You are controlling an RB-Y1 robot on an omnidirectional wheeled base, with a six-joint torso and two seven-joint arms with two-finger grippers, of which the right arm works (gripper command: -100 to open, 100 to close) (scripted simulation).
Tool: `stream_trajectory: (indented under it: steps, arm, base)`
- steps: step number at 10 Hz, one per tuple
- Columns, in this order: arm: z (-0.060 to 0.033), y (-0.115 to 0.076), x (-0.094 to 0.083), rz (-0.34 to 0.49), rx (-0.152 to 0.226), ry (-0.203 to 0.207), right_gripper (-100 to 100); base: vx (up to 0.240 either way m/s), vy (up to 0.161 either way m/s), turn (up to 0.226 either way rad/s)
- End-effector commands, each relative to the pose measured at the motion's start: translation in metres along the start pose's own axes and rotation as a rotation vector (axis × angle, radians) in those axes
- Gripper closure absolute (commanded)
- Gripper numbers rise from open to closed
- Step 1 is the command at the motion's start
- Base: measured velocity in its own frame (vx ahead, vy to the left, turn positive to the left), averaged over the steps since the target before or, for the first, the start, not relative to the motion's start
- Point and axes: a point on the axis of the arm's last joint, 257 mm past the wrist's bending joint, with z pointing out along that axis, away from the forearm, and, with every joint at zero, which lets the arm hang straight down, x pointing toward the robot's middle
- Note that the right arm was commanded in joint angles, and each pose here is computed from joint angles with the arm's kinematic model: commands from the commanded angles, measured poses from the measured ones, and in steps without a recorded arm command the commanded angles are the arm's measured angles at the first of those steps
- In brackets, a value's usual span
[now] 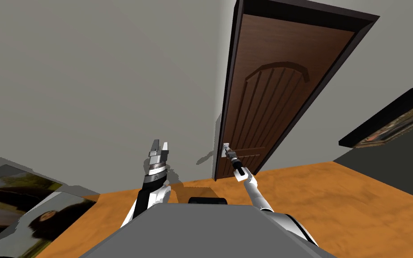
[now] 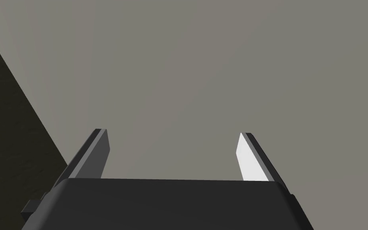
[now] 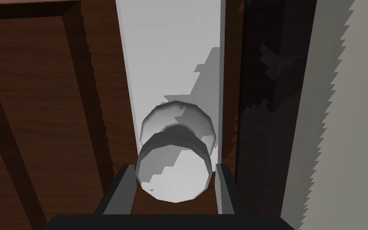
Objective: Pull the door open
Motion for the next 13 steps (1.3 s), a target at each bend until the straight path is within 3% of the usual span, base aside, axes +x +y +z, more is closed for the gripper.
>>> stream_trajectory:
  steps: [1,4,13]
  arm:
    - [0.0001,-0.0058,-0.0013,-0.003,0.009,0.0,100]
    - [0.0001,-0.0058,-0.0013,-0.003,0.009,0.0,100]
    - [-0.0021,-0.0073,-0.0012,0.26,0.029,-0.011,100]
  base:
    - [-0.006,0.005,-0.017]
    - [0.0,0.0,0.0]
    - [-0.055,-0.023,0.033]
